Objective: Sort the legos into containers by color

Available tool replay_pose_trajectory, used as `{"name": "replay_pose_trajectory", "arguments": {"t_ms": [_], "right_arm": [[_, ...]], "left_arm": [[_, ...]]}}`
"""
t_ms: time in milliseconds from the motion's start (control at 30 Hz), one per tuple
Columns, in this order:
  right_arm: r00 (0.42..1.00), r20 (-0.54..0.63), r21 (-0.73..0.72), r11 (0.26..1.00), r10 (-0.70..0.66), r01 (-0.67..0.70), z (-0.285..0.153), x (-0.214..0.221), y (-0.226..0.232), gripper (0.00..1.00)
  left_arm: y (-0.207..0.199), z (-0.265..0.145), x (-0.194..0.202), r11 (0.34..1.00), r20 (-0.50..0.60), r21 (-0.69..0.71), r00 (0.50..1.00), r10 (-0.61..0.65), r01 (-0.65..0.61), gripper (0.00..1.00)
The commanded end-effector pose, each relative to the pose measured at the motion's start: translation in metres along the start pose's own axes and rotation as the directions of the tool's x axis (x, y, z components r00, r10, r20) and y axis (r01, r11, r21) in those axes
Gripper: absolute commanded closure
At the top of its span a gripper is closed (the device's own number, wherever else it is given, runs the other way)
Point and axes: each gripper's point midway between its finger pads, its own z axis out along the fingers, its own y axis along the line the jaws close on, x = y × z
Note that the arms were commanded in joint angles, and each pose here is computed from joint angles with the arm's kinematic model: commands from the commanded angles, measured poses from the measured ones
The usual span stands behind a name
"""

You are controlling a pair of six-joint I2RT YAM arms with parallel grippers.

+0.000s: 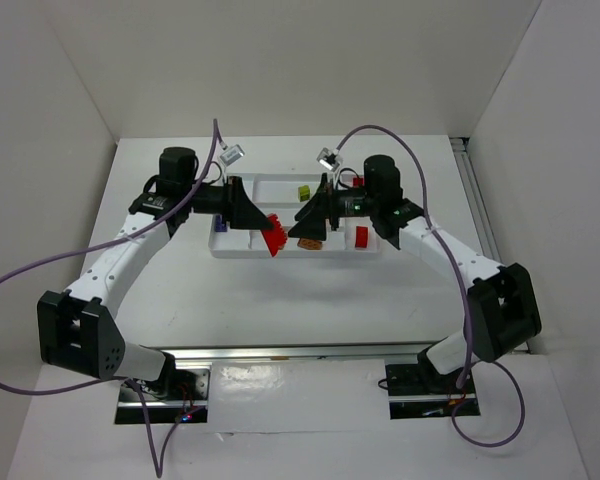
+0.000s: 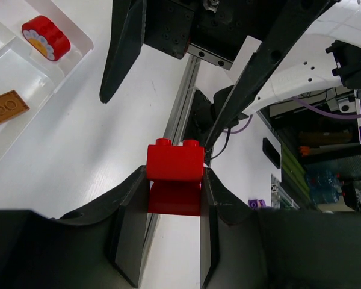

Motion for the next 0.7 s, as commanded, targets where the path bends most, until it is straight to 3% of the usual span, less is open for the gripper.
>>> {"name": "replay_pose_trajectory", "arguments": {"t_ms": [0, 133, 400, 533, 667], "right_arm": [[0.995, 0.023, -0.116, 0.988, -0.102, 0.103, 0.005, -0.019, 0.024, 0.02], [0.994, 0.002, -0.168, 0.980, -0.109, 0.107, 0.010, -0.015, 0.034, 0.08], [0.994, -0.024, -0.213, 0.972, -0.108, 0.101, 0.019, -0.013, 0.045, 0.08], [0.994, -0.037, -0.209, 0.974, -0.101, 0.092, 0.021, -0.013, 0.041, 0.27], [0.994, -0.044, -0.225, 0.970, -0.104, 0.091, 0.026, -0.011, 0.041, 0.31]], "left_arm": [[-0.015, -0.004, -0.004, 0.997, 0.012, 0.056, 0.998, 0.060, -0.061, 1.00], [-0.015, -0.005, -0.006, 0.997, 0.023, 0.037, 0.997, 0.070, -0.071, 1.00], [-0.007, -0.003, -0.006, 0.998, 0.020, 0.026, 0.998, 0.062, -0.063, 1.00], [-0.007, -0.003, -0.004, 0.998, 0.016, 0.025, 0.998, 0.054, -0.054, 1.00], [-0.007, -0.003, -0.004, 0.998, 0.016, 0.025, 0.998, 0.054, -0.054, 1.00]]}}
